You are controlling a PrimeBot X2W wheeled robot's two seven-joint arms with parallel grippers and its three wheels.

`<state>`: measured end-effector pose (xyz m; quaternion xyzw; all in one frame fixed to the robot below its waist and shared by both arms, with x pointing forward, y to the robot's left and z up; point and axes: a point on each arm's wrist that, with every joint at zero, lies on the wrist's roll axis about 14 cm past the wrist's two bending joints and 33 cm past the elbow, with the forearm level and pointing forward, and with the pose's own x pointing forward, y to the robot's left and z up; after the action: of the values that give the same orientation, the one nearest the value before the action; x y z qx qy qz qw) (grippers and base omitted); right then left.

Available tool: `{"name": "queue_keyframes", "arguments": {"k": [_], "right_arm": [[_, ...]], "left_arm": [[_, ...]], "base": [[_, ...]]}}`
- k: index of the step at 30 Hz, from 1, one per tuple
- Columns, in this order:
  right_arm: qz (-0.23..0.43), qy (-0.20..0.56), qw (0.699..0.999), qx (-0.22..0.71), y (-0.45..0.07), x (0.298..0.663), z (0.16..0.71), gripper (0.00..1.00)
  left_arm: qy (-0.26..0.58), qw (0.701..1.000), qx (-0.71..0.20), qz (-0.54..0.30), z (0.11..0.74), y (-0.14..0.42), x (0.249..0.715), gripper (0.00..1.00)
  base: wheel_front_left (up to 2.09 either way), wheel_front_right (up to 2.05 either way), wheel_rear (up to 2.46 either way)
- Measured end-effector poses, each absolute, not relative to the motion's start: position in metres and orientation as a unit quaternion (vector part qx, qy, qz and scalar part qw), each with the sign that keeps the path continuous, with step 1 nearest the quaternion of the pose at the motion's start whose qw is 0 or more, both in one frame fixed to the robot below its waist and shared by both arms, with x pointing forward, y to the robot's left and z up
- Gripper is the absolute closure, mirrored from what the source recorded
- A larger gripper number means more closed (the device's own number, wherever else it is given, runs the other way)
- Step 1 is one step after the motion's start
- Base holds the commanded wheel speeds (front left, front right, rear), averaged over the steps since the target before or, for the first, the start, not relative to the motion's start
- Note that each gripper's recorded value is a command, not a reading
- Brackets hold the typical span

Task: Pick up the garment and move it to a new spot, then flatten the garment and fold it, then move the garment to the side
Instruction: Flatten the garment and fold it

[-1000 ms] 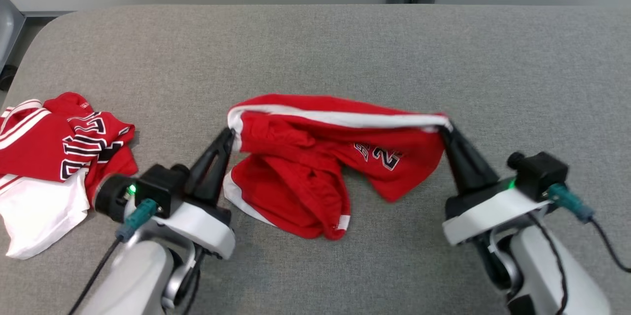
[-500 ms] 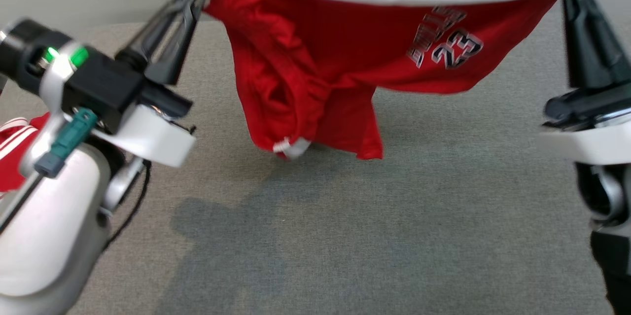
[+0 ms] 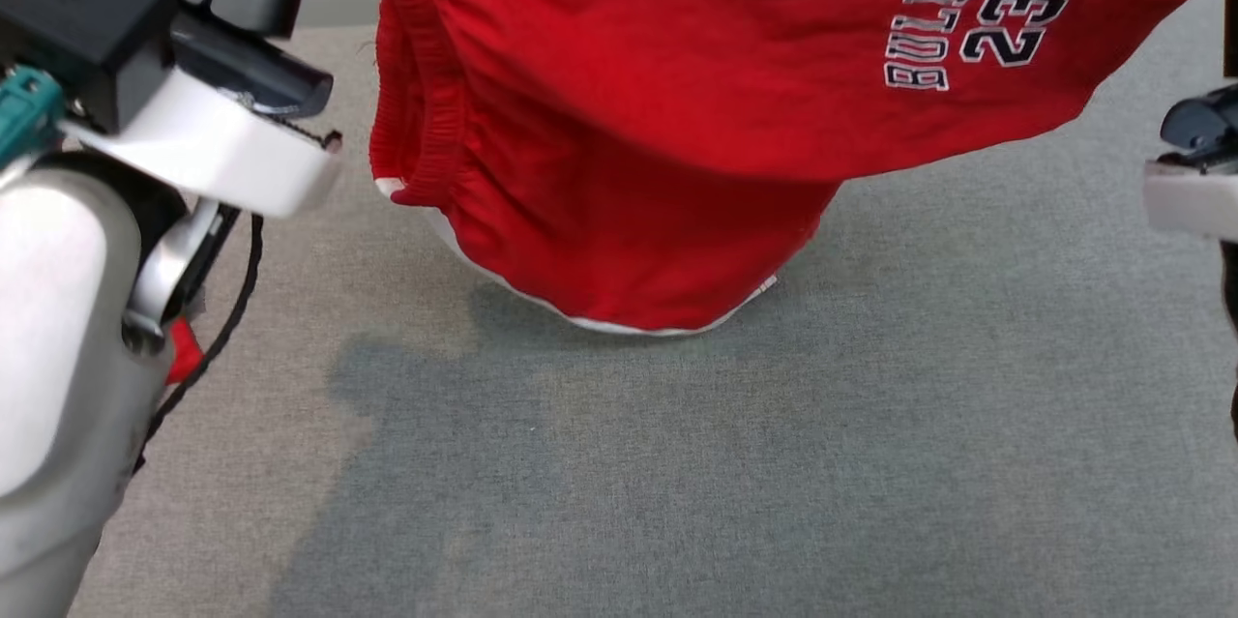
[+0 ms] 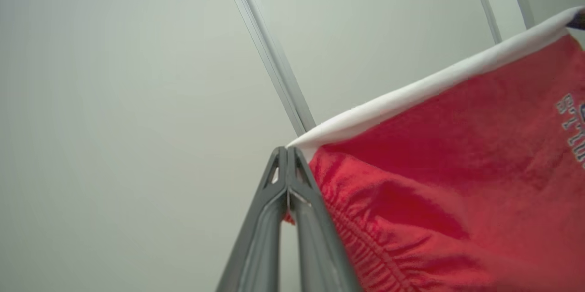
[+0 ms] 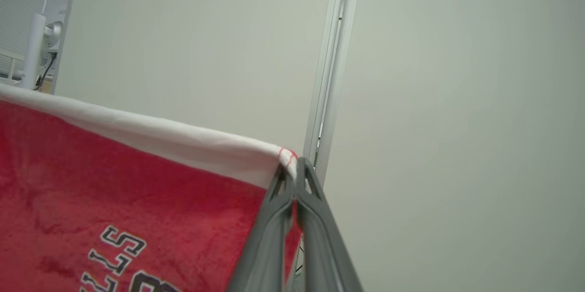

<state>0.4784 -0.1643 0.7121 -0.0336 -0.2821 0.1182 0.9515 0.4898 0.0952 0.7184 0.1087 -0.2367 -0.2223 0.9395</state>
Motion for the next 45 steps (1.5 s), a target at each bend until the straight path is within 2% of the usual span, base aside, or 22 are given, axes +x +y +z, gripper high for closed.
{"name": "queue_keyframes", "arguments": {"k": [7,14,18,21,25,29,37,41,45], "right_arm": [[0.128,-0.261,0.956,-0.034,-0.166,0.531,0.704,1.00],[0.150,-0.280,0.947,-0.038,-0.147,0.586,0.731,1.00],[0.149,-0.307,0.939,-0.038,-0.140,0.604,0.762,1.00],[0.150,-0.291,0.944,-0.037,-0.133,0.618,0.759,1.00],[0.152,-0.209,0.965,-0.028,-0.122,0.640,0.706,1.00],[0.156,-0.122,0.980,-0.008,-0.110,0.650,0.640,1.00],[0.147,0.054,0.987,0.042,-0.102,0.626,0.496,1.00],[0.149,0.091,0.983,0.053,-0.097,0.609,0.465,1.00],[0.145,0.094,0.981,0.082,-0.096,0.593,0.458,1.00]], "left_arm": [[-0.223,0.942,0.077,-0.238,0.711,0.087,0.541,1.00],[-0.238,0.940,0.057,-0.236,0.727,0.074,0.598,1.00],[-0.258,0.938,0.048,-0.226,0.749,0.071,0.621,1.00],[-0.237,0.946,0.045,-0.214,0.739,0.074,0.638,1.00],[-0.165,0.965,0.026,-0.200,0.688,0.080,0.656,1.00],[-0.069,0.981,-0.009,-0.182,0.611,0.087,0.660,1.00],[0.113,0.979,-0.094,-0.142,0.461,0.090,0.618,1.00],[0.146,0.974,-0.116,-0.132,0.437,0.088,0.603,1.00],[0.153,0.972,-0.114,-0.137,0.428,0.084,0.587,1.00]], "base": [[0.00,0.00,0.00],[0.00,0.00,0.00],[0.00,0.00,0.00],[0.00,0.00,0.00],[0.00,0.00,0.00],[0.00,0.00,0.00],[0.00,0.00,0.00],[0.00,0.00,0.00],[0.00,0.00,0.00]]}}
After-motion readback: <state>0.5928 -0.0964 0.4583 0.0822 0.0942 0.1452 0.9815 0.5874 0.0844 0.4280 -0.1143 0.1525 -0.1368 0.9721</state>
